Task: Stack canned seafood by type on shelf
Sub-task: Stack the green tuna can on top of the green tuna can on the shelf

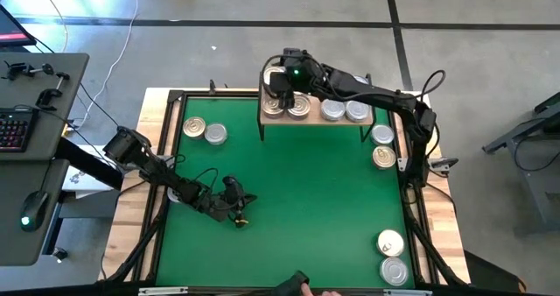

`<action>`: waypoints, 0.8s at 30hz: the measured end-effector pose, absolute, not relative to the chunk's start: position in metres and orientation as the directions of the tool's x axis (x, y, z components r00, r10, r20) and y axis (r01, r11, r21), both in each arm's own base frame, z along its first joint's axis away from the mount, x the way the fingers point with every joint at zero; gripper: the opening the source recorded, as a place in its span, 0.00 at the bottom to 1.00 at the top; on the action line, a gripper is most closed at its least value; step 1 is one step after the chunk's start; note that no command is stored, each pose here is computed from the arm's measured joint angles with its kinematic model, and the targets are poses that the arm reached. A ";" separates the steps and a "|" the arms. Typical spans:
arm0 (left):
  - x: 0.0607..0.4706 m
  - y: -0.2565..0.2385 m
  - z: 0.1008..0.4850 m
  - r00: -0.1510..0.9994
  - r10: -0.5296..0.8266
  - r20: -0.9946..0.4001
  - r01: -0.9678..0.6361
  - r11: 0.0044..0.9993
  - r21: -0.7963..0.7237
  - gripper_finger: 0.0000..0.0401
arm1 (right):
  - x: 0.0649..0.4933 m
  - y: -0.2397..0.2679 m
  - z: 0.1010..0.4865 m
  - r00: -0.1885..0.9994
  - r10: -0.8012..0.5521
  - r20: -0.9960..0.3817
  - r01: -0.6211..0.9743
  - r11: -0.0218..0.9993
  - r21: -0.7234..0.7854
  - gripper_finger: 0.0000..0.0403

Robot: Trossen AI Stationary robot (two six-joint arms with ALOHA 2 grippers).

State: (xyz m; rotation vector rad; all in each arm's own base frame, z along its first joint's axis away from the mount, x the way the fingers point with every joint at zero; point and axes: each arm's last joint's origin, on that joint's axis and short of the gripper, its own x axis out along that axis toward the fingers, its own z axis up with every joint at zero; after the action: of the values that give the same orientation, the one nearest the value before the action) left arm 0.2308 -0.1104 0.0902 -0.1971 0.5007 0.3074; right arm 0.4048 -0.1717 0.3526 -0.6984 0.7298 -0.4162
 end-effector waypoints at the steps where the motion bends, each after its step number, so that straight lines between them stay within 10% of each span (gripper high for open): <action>1: 0.231 -0.110 0.090 0.833 0.240 -0.499 -0.336 0.936 -0.110 0.00 | 0.404 -0.171 0.354 0.678 -0.567 -0.468 0.113 0.709 -0.696 0.72; 17: 0.234 -0.110 0.094 0.852 0.234 -0.468 -0.330 0.935 -0.133 0.00 | 0.393 -0.113 0.381 0.785 -0.355 -0.509 0.114 0.889 -0.443 0.54; 24: 0.234 -0.114 0.111 0.888 0.195 -0.416 -0.293 0.938 -0.185 0.00 | 0.375 -0.007 0.314 0.728 -0.144 -0.670 -0.120 0.936 -0.332 0.40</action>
State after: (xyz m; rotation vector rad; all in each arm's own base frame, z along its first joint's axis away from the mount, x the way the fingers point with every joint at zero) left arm 0.2340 -0.1135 0.1112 -0.2474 0.4041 0.2561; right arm 0.3748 -0.0070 0.3140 -0.3697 0.7594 -0.0137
